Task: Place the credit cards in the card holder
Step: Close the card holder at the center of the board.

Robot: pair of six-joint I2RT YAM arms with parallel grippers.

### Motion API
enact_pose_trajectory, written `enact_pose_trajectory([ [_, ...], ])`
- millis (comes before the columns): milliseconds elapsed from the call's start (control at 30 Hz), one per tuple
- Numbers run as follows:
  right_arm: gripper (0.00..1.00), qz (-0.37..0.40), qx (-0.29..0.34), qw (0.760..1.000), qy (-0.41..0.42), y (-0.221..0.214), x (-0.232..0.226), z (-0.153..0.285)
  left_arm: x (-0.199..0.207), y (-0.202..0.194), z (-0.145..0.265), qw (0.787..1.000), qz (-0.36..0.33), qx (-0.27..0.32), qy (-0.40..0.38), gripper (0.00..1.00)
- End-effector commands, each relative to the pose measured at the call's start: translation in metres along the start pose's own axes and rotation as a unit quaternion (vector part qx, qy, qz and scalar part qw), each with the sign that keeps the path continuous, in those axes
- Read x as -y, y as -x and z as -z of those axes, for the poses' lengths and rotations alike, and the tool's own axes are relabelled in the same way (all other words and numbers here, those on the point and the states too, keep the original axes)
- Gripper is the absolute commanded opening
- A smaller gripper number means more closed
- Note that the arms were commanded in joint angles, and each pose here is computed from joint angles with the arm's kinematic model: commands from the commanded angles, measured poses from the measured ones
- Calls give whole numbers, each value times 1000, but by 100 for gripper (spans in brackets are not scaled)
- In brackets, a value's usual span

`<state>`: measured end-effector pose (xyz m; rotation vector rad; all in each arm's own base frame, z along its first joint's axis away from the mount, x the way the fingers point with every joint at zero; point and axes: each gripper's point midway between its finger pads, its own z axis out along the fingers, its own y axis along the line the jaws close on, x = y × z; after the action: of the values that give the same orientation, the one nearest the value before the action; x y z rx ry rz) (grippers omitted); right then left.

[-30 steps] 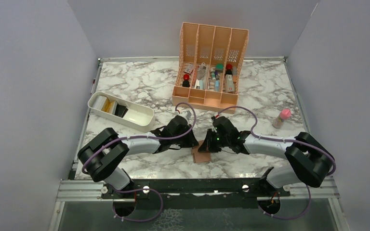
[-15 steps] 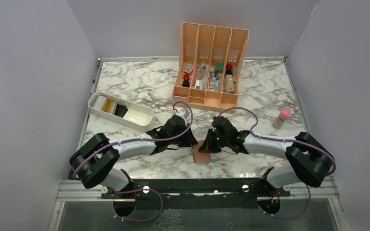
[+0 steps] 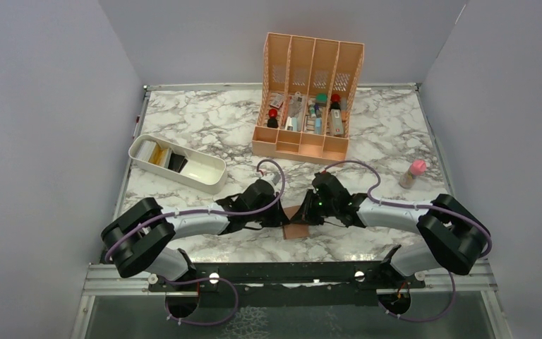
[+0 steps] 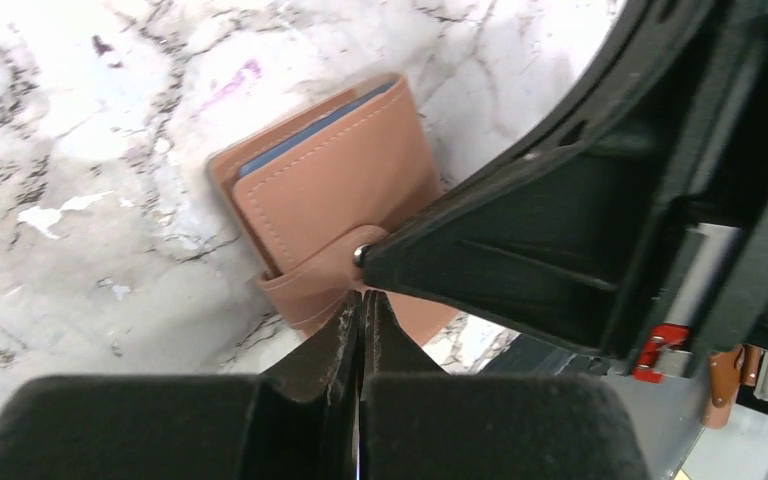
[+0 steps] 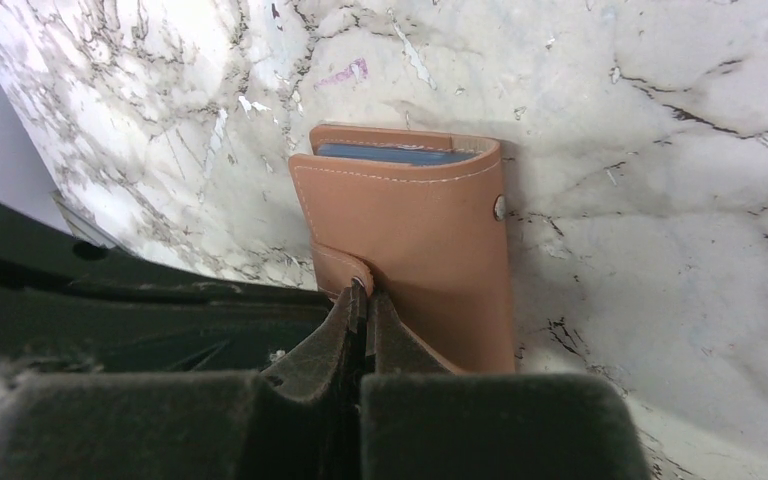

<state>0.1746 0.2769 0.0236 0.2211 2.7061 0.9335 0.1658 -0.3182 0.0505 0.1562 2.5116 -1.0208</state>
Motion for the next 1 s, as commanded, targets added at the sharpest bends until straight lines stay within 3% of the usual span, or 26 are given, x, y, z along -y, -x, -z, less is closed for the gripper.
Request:
enact_pose_trajectory([
  [0,1,-5,-28,989,-147,-31,86,4,-11,-3,-2,1000,9,6,18,0],
  [467,1,-4,-31,991,-131,-30,78,2,-7,14,4,999,13,40,24,0],
  [733,1,3,-25,992,-123,-25,70,2,-18,3,-10,999,13,18,37,0],
  [967,19,30,-17,991,-129,-13,58,15,-29,-8,-15,998,7,-6,58,0],
])
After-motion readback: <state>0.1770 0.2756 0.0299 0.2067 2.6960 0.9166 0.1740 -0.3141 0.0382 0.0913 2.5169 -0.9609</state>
